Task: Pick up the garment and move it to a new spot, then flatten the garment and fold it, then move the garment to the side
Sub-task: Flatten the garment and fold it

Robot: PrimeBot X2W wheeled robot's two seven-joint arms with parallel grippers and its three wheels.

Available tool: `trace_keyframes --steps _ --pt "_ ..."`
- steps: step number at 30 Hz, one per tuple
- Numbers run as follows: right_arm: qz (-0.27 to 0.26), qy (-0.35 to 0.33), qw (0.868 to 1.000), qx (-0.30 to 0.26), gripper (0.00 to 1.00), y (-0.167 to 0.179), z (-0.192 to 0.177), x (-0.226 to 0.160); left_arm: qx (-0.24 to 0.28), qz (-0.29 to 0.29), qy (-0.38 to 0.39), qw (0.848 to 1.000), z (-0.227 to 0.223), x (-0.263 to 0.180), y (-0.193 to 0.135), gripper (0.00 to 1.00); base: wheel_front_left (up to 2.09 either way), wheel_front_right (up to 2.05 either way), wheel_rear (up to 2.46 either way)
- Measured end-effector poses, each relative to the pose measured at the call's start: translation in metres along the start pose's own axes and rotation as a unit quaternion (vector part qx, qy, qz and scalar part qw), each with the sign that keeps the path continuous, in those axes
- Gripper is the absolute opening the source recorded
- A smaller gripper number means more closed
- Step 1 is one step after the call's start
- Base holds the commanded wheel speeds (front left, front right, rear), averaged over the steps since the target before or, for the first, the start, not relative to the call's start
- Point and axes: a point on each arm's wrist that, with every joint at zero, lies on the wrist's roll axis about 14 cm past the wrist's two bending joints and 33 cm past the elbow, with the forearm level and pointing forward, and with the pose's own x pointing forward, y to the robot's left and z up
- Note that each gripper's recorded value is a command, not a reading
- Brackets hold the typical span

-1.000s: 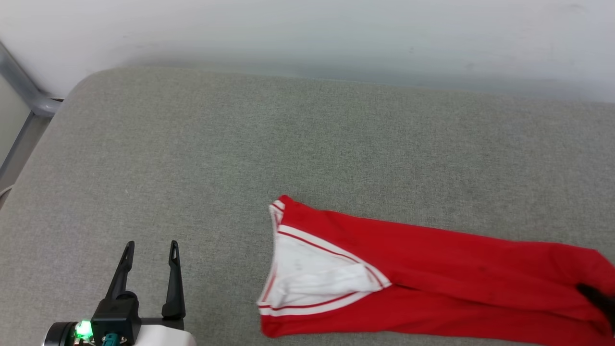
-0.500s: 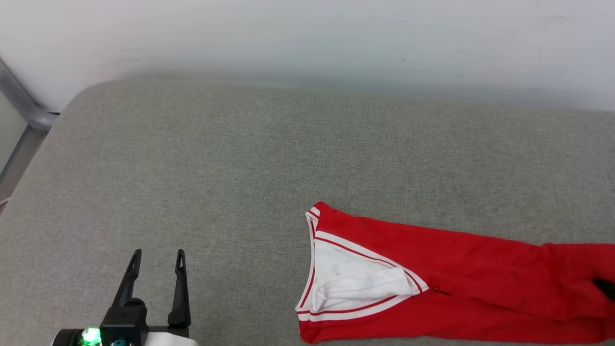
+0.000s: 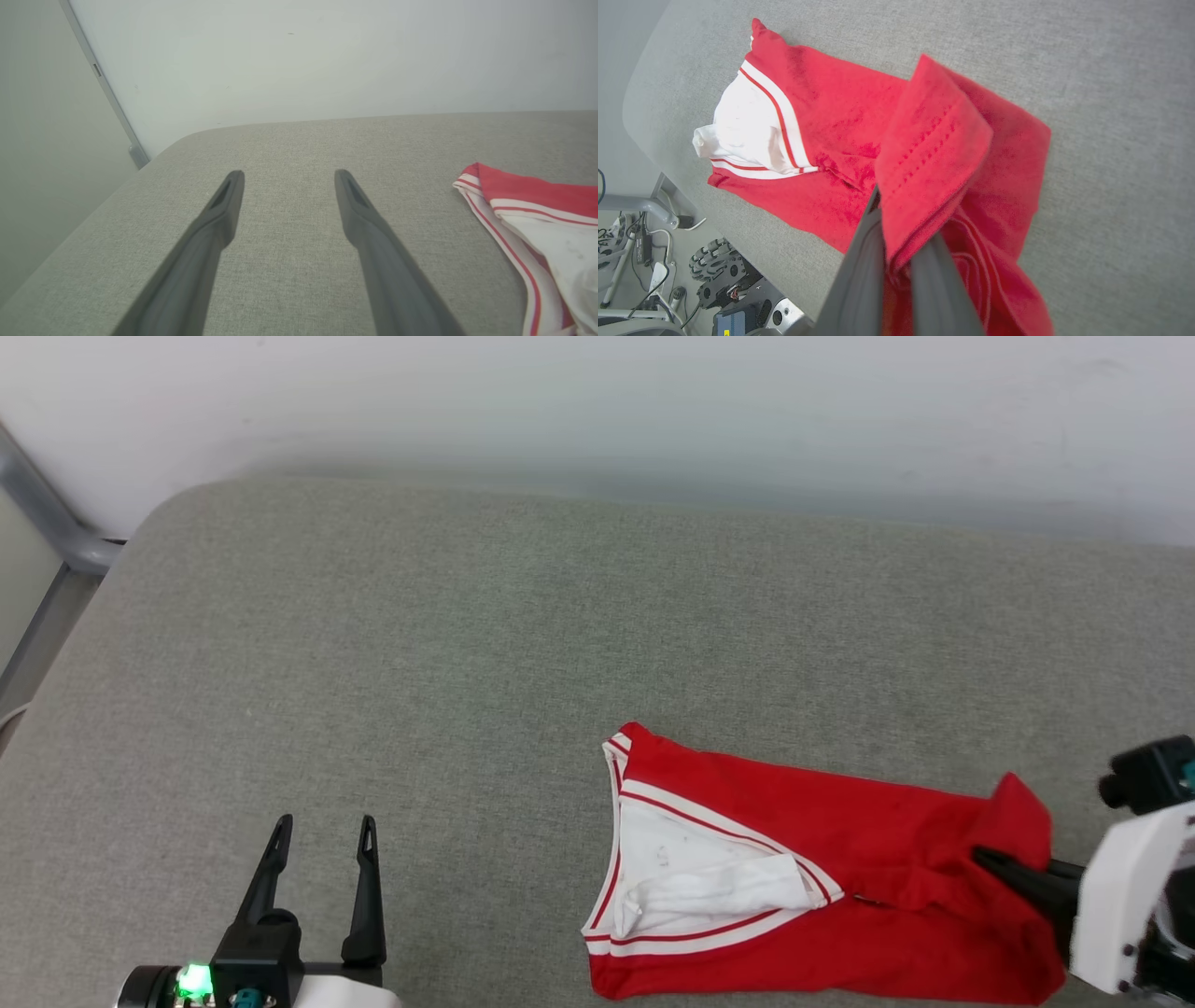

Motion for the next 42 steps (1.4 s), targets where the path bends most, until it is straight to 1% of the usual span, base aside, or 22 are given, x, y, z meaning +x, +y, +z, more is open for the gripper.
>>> trace_keyframes --steps 5,9,20,24,31,37,39,40,41,42 --pt "0.044 0.013 0.998 -0.038 0.00 0.035 0.009 0.023 0.001 0.004 0.002 1.000 -0.001 0.003 0.002 1.00 0.00 0.00 0.00" --pt "0.079 0.023 0.994 -0.066 0.00 0.063 0.014 0.042 0.002 0.006 0.003 1.000 -0.002 0.005 0.004 1.00 0.00 0.00 0.00" --pt "0.138 0.050 0.981 -0.127 0.00 0.115 0.020 0.085 0.003 0.014 0.013 1.000 -0.007 0.007 0.008 1.00 0.00 0.00 0.00" --pt "0.144 0.075 0.976 -0.149 0.00 0.123 0.012 0.102 0.003 0.014 0.014 1.000 -0.008 0.011 0.008 1.00 0.00 0.00 0.00" --pt "0.150 0.106 0.971 -0.155 0.00 0.131 -0.008 0.129 0.003 0.020 0.021 1.000 -0.012 0.014 0.010 1.00 0.00 0.00 0.00" --pt "0.142 0.117 0.968 -0.171 0.00 0.131 -0.018 0.146 0.002 0.021 0.028 0.999 -0.017 0.016 0.010 1.00 0.00 0.00 0.00" --pt "0.140 0.116 0.969 -0.168 0.00 0.131 -0.019 0.148 0.002 0.021 0.026 0.999 -0.016 0.017 0.009 1.00 0.00 0.00 0.00" --pt "0.141 0.111 0.970 -0.167 0.15 0.131 -0.019 0.148 0.001 0.021 0.026 0.999 -0.016 0.017 0.009 1.00 0.00 0.00 0.00" --pt "0.141 0.107 0.970 -0.165 0.52 0.131 -0.018 0.147 0.001 0.020 0.025 0.999 -0.016 0.017 0.009 1.00 0.00 0.00 0.00" --pt "0.143 0.100 0.971 -0.163 1.00 0.133 -0.016 0.146 0.001 0.020 0.024 0.999 -0.015 0.017 0.009 1.00 0.00 0.00 0.00"
